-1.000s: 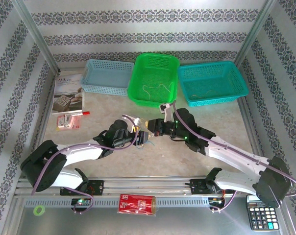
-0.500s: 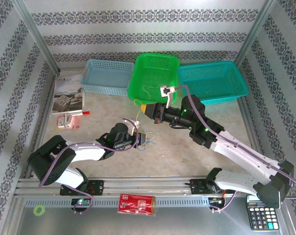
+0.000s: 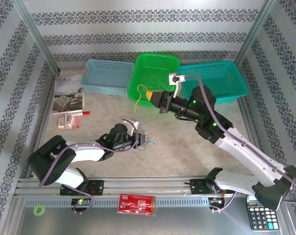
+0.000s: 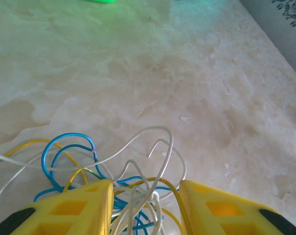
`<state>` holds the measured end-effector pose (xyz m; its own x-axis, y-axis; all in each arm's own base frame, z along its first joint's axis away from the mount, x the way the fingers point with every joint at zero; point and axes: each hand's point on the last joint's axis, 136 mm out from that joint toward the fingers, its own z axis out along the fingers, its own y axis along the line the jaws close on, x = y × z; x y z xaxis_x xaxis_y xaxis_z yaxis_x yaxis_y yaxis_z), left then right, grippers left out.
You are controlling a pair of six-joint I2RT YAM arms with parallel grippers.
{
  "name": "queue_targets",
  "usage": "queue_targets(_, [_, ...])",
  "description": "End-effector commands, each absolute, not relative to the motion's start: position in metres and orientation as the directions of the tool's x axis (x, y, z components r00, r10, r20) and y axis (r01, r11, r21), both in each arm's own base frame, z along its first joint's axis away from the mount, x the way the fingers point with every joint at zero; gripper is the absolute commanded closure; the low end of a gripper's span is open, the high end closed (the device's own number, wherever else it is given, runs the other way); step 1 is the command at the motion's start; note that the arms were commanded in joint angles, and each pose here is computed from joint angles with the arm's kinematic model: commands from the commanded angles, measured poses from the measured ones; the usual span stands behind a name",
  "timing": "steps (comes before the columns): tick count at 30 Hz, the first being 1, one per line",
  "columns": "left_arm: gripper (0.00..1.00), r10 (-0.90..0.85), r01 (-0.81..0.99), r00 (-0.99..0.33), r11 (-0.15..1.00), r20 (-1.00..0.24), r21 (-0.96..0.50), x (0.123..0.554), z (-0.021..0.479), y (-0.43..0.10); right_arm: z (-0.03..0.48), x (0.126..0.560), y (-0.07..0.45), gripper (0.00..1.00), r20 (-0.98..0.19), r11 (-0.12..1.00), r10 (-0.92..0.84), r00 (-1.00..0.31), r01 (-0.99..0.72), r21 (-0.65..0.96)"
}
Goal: Untangle the cables
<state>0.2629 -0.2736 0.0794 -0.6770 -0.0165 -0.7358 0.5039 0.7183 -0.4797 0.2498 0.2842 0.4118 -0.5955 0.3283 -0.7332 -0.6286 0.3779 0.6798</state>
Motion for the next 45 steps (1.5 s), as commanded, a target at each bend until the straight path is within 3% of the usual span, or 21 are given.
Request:
queue_targets(1, [0.56,-0.048,0.531,-0.653,0.682,-0.756,-0.502,0.259,0.101,-0.280,0.430,0.262,0.253,1.00,-0.757,0.444,0.400,-0.516,-0.614,0.653])
queue_targets(13, [0.16,-0.100,0.539,-0.615,0.671,-0.782,-0.509,0.263,0.154,-0.278,0.416,0.347,0.114,1.00,-0.799,0.742,0.553,-0.237,-0.298,0.601])
queue_targets(18, [0.00,-0.104,0.516,-0.613,0.697,-0.783,-0.497,0.266,0.173,-0.273,0.398,0.383,0.055,1.00,-0.805,0.796,0.577,-0.137,-0.125,0.592])
queue_targets(24, [0.00,-0.105,0.497,-0.617,0.716,-0.780,-0.490,0.270,0.190,-0.272,0.364,0.424,-0.001,1.00,-0.800,0.802,0.597,-0.064,0.052,0.595])
queue_targets(36, [0.00,-0.099,0.492,-0.636,0.712,-0.765,-0.501,0.287,0.204,-0.290,0.296,0.511,-0.072,1.00,-0.812,0.791,0.580,-0.061,0.278,0.545])
queue_targets(37, [0.00,-0.101,0.490,-0.638,0.712,-0.763,-0.504,0.288,0.203,-0.291,0.294,0.516,-0.075,0.98,-0.813,0.792,0.579,-0.066,0.282,0.542])
queue_targets(40, [0.00,-0.106,0.483,-0.646,0.710,-0.756,-0.512,0.289,0.198,-0.293,0.291,0.531,-0.080,0.63,-0.815,0.800,0.573,-0.084,0.274,0.534])
queue_targets(42, [0.00,-0.113,0.478,-0.647,0.710,-0.754,-0.517,0.289,0.195,-0.292,0.293,0.537,-0.076,0.55,-0.808,0.806,0.577,-0.115,0.242,0.541])
queue_targets(45, [0.00,-0.121,0.473,-0.647,0.711,-0.753,-0.521,0.289,0.189,-0.291,0.297,0.536,-0.064,0.51,-0.796,0.806,0.588,-0.145,0.189,0.561])
